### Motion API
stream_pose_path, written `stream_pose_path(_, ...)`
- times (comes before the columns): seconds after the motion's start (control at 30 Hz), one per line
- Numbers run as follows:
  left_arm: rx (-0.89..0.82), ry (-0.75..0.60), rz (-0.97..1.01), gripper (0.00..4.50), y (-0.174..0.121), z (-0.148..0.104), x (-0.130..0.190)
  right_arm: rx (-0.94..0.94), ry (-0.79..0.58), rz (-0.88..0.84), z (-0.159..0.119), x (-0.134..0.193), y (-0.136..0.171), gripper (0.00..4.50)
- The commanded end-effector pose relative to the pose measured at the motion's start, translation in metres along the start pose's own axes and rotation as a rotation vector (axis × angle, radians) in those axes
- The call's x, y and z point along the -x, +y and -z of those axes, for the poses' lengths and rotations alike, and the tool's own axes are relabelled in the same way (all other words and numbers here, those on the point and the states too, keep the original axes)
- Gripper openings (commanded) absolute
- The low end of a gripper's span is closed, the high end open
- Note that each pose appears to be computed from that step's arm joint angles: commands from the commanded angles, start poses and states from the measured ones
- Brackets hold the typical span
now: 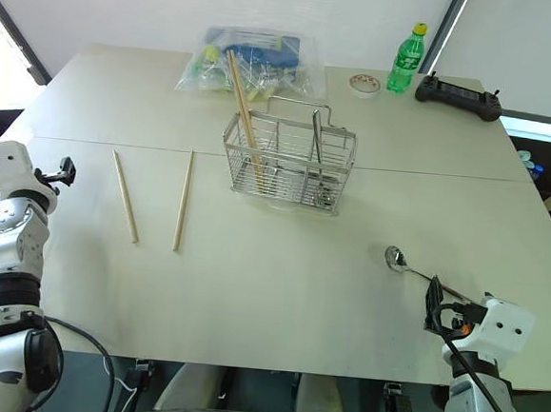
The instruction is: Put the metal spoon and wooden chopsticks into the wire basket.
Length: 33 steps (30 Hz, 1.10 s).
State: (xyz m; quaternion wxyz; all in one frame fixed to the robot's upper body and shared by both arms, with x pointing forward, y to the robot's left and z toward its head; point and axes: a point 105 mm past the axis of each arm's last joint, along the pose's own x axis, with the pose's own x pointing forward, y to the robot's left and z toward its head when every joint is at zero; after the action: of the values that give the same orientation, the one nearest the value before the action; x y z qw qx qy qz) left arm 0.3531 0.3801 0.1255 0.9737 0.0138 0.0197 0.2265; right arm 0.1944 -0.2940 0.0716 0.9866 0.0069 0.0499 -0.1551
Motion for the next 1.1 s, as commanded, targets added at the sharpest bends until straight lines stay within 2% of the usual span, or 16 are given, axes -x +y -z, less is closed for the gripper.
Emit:
stream_pose_path(0.03,-0.067,-0.075,-0.004,4.39,0.004,-0.021,0.002,0.008,-0.033,-0.001,-0.009,0.003,0.002,4.50)
stream_pose_path(0.33,-0.052,-0.089,0.039,4.39,-0.005,-0.024,0.004,0.005,-0.034,-0.005,-0.009,0.001,0.004,4.50)
stream_pose_path(0.93,-0.081,-0.066,0.051,4.39,-0.005,-0.024,0.000,0.022,-0.035,-0.017,-0.007,-0.001,0.007,4.50)
stream_pose_path(1.1,-0.060,-0.113,0.202,4.39,-0.023,-0.037,0.005,0.062,-0.045,-0.025,-0.013,-0.007,0.000,4.50)
